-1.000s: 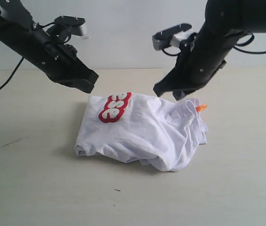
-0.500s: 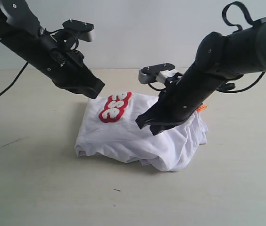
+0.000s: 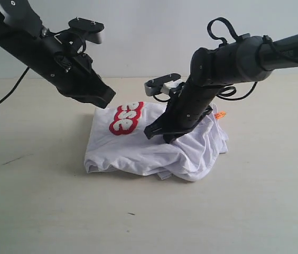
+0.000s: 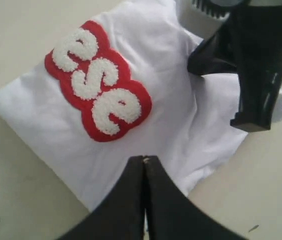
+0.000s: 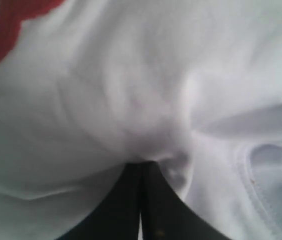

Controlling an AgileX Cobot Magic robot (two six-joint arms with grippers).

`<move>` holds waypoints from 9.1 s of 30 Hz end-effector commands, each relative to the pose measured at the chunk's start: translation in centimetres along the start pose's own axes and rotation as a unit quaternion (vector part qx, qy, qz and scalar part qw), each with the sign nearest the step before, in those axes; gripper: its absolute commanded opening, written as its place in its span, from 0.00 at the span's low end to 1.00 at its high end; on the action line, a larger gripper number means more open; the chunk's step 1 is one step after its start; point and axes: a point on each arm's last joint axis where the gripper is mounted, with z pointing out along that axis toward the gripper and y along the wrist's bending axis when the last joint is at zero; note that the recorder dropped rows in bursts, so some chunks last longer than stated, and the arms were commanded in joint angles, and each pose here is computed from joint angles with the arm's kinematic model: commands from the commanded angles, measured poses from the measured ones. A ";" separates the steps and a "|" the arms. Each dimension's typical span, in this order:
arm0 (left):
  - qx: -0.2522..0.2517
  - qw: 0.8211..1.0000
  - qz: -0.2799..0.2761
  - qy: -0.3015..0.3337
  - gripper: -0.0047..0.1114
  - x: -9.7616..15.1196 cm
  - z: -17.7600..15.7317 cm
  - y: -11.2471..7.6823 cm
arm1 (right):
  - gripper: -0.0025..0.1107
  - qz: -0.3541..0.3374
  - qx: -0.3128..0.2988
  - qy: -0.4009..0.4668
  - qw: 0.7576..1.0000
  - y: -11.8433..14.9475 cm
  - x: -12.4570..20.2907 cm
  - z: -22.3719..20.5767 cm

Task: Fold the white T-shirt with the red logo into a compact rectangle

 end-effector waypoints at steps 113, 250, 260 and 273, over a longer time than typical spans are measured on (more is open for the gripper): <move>-0.405 0.495 0.134 -0.757 0.04 30.9 -43.4 -21.2 | 0.02 -0.017 0.110 -0.849 0.516 8.7 43.4 -51.1; -0.295 0.863 -0.181 -0.367 0.04 32.6 -12.3 -7.7 | 0.02 0.033 0.279 -0.746 0.604 6.8 34.3 -36.6; -0.295 0.863 -0.181 -0.367 0.04 32.6 -12.3 -7.7 | 0.02 0.040 0.256 -0.664 0.702 3.7 33.5 -26.8; -0.295 0.863 -0.181 -0.367 0.04 32.6 -12.3 -7.7 | 0.02 0.063 0.236 -0.600 0.762 2.6 34.2 -21.7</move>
